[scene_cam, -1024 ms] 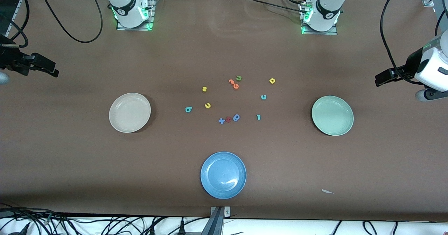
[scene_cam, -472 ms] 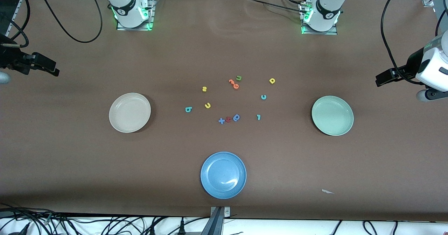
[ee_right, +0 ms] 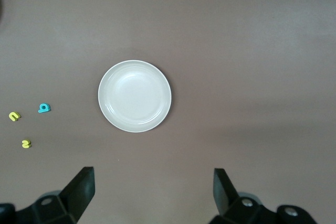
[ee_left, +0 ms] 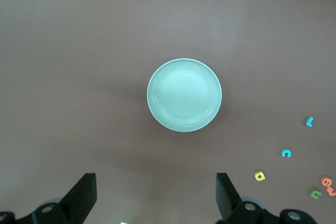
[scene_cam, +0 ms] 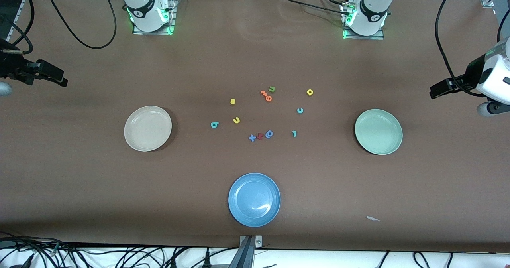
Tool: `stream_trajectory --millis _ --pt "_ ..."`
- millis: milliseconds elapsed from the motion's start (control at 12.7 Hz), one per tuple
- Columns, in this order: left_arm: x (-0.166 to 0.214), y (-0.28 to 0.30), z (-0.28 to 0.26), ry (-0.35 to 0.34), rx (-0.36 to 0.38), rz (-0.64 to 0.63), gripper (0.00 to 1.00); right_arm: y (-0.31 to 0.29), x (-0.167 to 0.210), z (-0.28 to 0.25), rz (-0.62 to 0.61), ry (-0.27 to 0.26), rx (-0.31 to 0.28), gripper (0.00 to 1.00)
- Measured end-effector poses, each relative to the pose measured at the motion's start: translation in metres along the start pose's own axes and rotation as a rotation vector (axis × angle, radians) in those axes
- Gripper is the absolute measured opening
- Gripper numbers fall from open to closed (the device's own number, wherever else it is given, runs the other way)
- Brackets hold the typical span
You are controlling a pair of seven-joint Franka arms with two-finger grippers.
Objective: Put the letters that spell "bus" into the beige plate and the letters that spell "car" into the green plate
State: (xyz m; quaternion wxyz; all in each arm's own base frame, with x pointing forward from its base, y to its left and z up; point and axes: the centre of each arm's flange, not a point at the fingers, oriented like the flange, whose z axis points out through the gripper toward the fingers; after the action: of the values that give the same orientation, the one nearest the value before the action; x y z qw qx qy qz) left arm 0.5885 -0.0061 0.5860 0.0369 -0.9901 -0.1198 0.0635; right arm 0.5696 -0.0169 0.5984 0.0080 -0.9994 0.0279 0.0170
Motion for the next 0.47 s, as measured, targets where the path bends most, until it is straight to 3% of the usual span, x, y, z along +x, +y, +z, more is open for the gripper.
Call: stream_trajectory --millis 472 --pt "0.006 -0.018 0.0 -0.009 -0.071 -0.039 1.0 0.0 0.0 0.0 0.0 -0.001 0.0 1.0"
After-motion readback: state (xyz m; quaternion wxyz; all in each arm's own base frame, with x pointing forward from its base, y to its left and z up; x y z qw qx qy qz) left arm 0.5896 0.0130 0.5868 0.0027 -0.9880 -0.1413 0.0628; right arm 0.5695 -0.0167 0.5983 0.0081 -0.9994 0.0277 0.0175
